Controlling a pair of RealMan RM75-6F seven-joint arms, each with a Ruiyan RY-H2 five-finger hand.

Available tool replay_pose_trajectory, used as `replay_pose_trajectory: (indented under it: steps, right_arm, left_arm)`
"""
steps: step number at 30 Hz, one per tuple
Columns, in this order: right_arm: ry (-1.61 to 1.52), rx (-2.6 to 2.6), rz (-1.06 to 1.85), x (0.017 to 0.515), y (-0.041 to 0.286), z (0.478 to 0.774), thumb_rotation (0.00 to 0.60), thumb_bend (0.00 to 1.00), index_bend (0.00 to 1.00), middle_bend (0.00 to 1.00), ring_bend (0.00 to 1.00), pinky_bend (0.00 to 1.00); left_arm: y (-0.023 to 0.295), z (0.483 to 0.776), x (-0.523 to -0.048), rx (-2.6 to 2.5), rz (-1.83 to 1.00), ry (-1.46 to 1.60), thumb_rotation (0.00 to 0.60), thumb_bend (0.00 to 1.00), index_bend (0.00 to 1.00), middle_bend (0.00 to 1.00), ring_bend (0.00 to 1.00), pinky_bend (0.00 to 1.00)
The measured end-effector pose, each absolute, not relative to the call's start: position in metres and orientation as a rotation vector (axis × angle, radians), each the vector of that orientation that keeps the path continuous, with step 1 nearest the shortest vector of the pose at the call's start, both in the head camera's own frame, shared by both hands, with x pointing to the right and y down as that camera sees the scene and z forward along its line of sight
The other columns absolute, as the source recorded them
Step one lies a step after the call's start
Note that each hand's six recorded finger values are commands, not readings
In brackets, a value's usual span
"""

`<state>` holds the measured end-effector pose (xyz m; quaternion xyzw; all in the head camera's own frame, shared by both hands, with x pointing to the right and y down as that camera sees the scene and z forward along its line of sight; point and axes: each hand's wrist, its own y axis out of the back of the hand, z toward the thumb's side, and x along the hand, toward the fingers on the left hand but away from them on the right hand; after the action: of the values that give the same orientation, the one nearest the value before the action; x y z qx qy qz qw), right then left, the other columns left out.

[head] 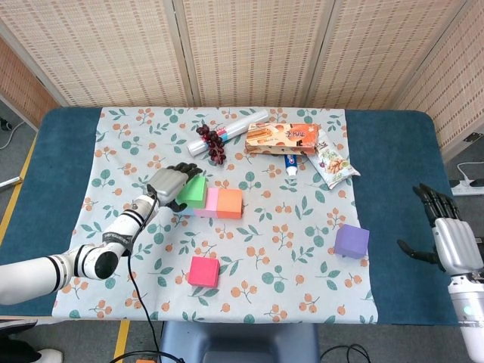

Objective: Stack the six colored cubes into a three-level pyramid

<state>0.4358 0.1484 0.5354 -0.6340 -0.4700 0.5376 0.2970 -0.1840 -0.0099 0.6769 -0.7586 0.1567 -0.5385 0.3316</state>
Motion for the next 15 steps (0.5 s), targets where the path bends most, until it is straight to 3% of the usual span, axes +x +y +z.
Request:
replay_pose_trajectory:
  steps: [7, 15]
  right_arm:
    - [-1.256, -1.683, 1.427, 0.438, 0.149, 0.534, 0.600, 0.10, 0.00, 0.01, 0.00, 0.00]
    - [-1.222, -1.701, 1.438, 0.438, 0.147, 0.539, 0.600, 0.11, 0.00, 0.01, 0.00, 0.02]
  left_arm:
    - [-0.004, 0.669, -0.183, -2.044, -1.413, 0.407, 0.600, 0.30, 0.00, 0.00, 0.00, 0.03]
    - [-0.019, 0.631, -0.193, -2.064, -1.303, 0.605, 0.600, 0.28, 0.00, 0.00, 0.00, 0.03]
